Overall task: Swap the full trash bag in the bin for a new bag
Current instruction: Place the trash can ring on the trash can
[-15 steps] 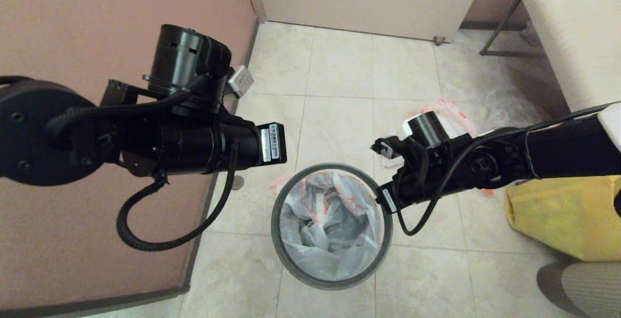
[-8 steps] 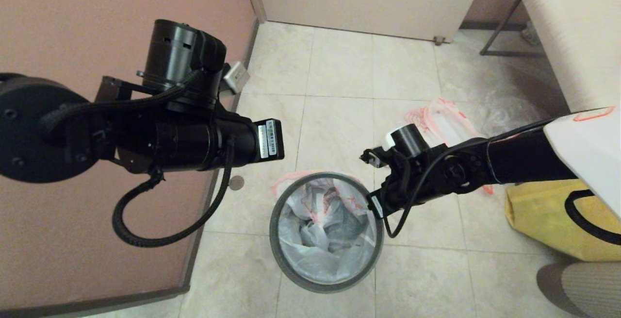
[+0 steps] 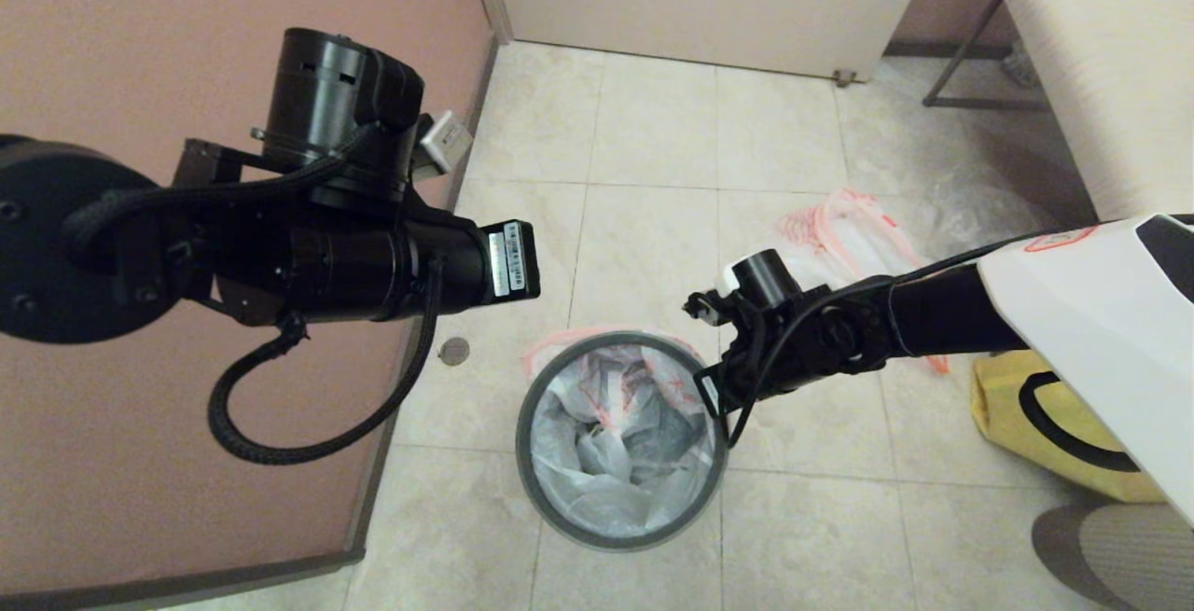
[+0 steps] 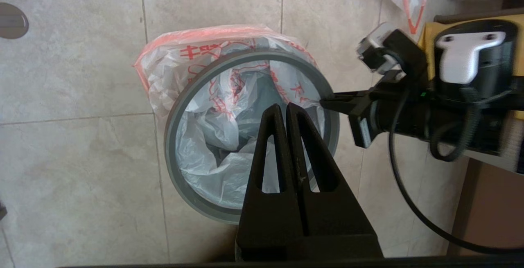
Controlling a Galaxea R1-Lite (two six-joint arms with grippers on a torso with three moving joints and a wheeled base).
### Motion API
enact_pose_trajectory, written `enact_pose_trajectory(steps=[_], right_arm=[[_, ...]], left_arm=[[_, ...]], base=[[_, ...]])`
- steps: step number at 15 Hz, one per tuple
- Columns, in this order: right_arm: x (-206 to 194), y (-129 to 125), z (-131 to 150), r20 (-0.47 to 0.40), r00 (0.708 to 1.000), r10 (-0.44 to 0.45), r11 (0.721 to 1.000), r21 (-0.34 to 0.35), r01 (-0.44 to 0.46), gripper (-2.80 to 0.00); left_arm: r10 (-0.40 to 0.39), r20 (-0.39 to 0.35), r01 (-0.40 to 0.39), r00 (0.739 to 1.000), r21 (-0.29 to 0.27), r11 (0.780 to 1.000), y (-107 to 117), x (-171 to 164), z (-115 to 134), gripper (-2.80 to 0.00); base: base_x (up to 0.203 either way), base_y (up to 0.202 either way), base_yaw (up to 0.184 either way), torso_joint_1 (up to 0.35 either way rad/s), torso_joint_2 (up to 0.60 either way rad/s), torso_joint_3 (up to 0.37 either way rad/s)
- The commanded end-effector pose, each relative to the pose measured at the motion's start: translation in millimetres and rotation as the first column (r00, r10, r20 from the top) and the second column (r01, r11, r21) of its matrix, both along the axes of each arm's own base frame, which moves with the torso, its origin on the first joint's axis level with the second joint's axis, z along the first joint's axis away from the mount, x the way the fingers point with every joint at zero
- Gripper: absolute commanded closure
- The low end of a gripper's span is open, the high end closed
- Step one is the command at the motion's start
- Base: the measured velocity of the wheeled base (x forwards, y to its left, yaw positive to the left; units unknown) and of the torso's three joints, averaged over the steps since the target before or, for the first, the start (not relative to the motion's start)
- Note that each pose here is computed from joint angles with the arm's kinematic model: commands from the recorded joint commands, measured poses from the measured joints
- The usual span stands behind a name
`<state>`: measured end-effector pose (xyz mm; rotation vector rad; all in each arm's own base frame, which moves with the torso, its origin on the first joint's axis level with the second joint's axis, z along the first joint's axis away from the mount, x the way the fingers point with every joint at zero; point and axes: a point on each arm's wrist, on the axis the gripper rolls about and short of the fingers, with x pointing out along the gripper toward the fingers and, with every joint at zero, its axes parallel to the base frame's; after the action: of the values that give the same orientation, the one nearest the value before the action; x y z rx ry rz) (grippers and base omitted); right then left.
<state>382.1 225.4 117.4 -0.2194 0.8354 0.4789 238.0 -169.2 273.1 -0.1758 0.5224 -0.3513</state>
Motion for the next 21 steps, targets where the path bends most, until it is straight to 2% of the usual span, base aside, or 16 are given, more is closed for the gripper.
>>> enact_pose_trajectory(steps=[1, 5, 15, 18, 21], right_arm=[[1, 1, -4, -0.009, 1.0, 0.0, 1.0, -0.007, 0.0, 0.0], [4, 0, -8, 0.007, 1.0, -0.017, 0.999, -0.041, 0.018, 0.0], [16, 9, -21, 0.014, 1.0, -0.012, 0.999, -0.045, 0.013, 0.0], [11, 7, -9, 0.032, 0.999, -0.018, 0.999, -0.043, 0.019, 0.0], [-12, 11, 7, 0.034, 0.999, 0.012, 0.999, -0.041, -0.011, 0.0]], left_arm=[[0.004, 0.005, -0.004, 1.0, -0.006, 1.0, 2, -1, 2, 0.0], [0.005, 0.012, -0.005, 1.0, -0.01, 1.0, 3, -3, 4, 0.0], [0.005, 0.015, -0.005, 1.0, -0.012, 1.0, 3, -2, 5, 0.0], [0.005, 0.015, -0.005, 1.0, -0.012, 1.0, 3, -2, 6, 0.0], [0.005, 0.016, -0.004, 1.0, -0.013, 1.0, 3, -3, 6, 0.0]], base=[[0.0, 0.0, 0.0, 0.0, 0.0, 0.0], [0.0, 0.0, 0.0, 0.0, 0.0, 0.0], [0.0, 0.0, 0.0, 0.0, 0.0, 0.0], [0.0, 0.0, 0.0, 0.0, 0.0, 0.0], [0.0, 0.0, 0.0, 0.0, 0.0, 0.0]])
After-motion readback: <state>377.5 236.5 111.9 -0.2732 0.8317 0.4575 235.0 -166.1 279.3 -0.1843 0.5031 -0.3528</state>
